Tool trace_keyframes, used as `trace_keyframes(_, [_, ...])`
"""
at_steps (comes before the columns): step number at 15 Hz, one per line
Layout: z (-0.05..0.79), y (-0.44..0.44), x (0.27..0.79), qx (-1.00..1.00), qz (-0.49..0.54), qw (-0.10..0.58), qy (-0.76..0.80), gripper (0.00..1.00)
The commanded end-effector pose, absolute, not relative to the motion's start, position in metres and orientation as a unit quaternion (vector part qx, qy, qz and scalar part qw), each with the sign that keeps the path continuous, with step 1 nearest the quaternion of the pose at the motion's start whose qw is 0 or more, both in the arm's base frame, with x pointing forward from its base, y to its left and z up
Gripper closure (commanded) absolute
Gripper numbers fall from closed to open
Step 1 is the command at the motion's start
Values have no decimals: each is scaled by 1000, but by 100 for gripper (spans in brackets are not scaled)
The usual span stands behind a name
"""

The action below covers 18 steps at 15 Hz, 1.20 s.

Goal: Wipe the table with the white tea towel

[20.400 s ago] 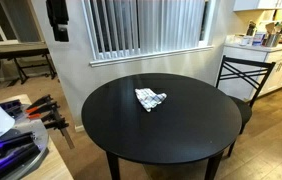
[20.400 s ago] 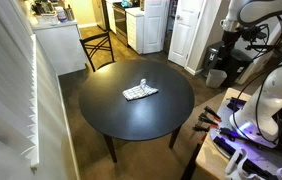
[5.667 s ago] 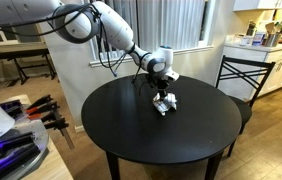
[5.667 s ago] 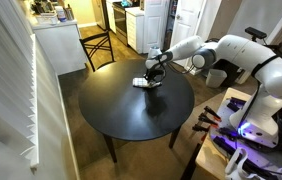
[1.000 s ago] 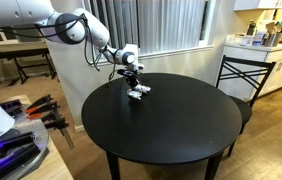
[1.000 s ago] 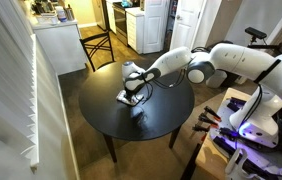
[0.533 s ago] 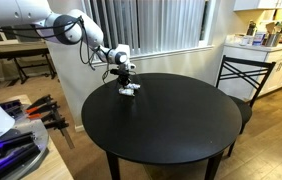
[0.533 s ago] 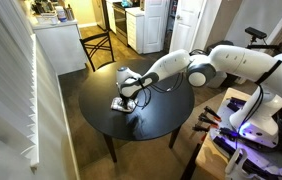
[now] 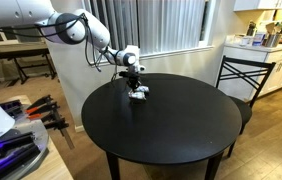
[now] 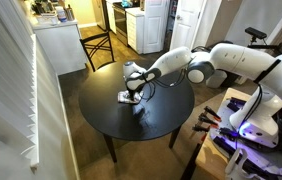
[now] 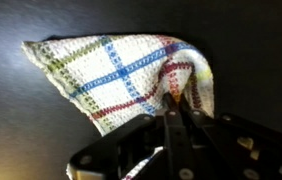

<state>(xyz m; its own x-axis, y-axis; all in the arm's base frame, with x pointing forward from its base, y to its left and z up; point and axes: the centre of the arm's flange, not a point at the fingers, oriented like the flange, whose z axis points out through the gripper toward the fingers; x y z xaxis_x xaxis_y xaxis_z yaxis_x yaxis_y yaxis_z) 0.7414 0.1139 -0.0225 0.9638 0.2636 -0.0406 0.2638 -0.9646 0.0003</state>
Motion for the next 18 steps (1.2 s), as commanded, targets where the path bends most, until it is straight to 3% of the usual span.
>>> trace_keyframes(1, [-48, 29, 773, 998, -26, 10, 58, 99])
trace_keyframes(9, [-47, -61, 763, 999, -28, 20, -34, 99])
trace_keyframes(10, [-43, -58, 763, 999, -27, 17, -38, 71])
trace_keyframes(11, [-42, -55, 763, 999, -27, 16, -41, 70])
trace_keyframes(18, [-4, -16, 763, 998, -8, 10, -63, 27])
